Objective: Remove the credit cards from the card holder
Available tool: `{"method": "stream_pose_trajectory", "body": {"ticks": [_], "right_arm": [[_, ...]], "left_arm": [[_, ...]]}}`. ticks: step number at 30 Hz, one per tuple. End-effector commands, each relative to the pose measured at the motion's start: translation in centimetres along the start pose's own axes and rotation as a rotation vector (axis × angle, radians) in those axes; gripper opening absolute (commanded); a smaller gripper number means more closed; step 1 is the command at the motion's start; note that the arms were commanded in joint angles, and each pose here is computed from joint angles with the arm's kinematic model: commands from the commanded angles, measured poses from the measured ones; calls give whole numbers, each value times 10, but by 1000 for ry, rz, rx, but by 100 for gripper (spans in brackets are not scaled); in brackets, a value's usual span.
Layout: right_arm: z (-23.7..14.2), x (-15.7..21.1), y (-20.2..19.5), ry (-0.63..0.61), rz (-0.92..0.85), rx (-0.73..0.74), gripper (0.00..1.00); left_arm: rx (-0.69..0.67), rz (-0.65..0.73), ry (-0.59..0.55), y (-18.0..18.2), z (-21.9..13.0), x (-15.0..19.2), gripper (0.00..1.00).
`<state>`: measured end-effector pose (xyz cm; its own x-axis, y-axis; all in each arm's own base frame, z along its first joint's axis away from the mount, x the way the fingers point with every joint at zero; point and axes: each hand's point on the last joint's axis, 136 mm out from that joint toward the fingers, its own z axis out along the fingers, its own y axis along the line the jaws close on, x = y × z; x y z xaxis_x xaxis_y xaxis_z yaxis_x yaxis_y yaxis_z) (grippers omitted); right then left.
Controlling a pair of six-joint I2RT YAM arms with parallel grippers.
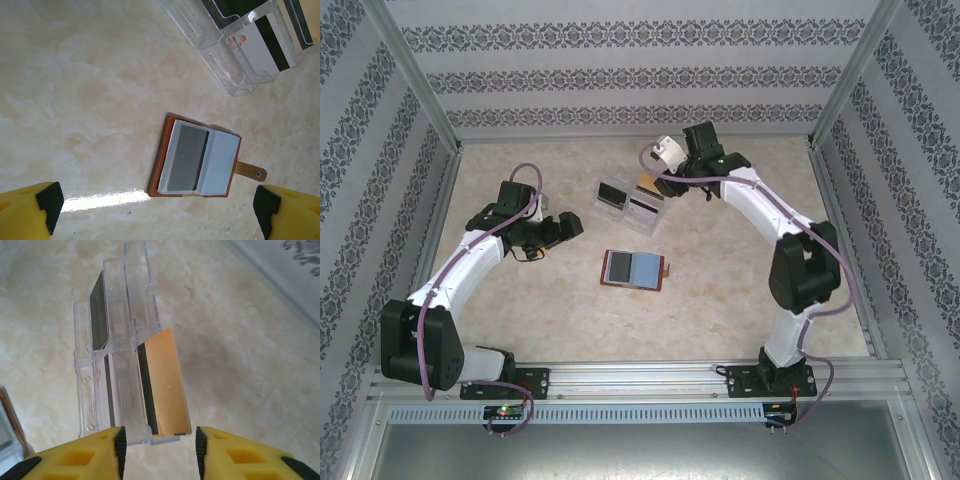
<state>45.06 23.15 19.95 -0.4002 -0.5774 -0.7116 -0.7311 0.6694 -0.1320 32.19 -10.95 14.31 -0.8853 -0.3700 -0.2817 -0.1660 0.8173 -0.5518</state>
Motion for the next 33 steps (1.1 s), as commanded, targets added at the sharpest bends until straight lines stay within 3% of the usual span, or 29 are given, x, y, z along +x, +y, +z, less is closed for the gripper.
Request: {"method": "stream_pose_trajectory", "body": {"ticks": [1, 6, 10, 15, 21, 29, 33], "right_arm": [[-21, -19, 9, -63, 64, 139, 50], [-35, -9, 43, -27, 217, 219, 56], [-33, 15, 83, -4, 431, 186, 61], [-16, 48, 130, 90, 699, 67, 60], [16, 90, 167, 211, 997, 41, 56], [52, 99, 193, 230, 1128, -84, 49], [62, 100, 197, 250, 1154, -110, 45]], "left_arm": [[-26, 17, -41, 4, -13, -6, 99], [-32, 11, -59, 6, -17, -7, 99], [-30, 8, -61, 6, -17, -7, 99], [-25, -2, -62, 7, -16, -7, 99], [28, -8, -34, 1, -5, -6, 99], [138, -50, 53, -10, 21, 5, 100], [144, -35, 96, -17, 32, 16, 94]]}}
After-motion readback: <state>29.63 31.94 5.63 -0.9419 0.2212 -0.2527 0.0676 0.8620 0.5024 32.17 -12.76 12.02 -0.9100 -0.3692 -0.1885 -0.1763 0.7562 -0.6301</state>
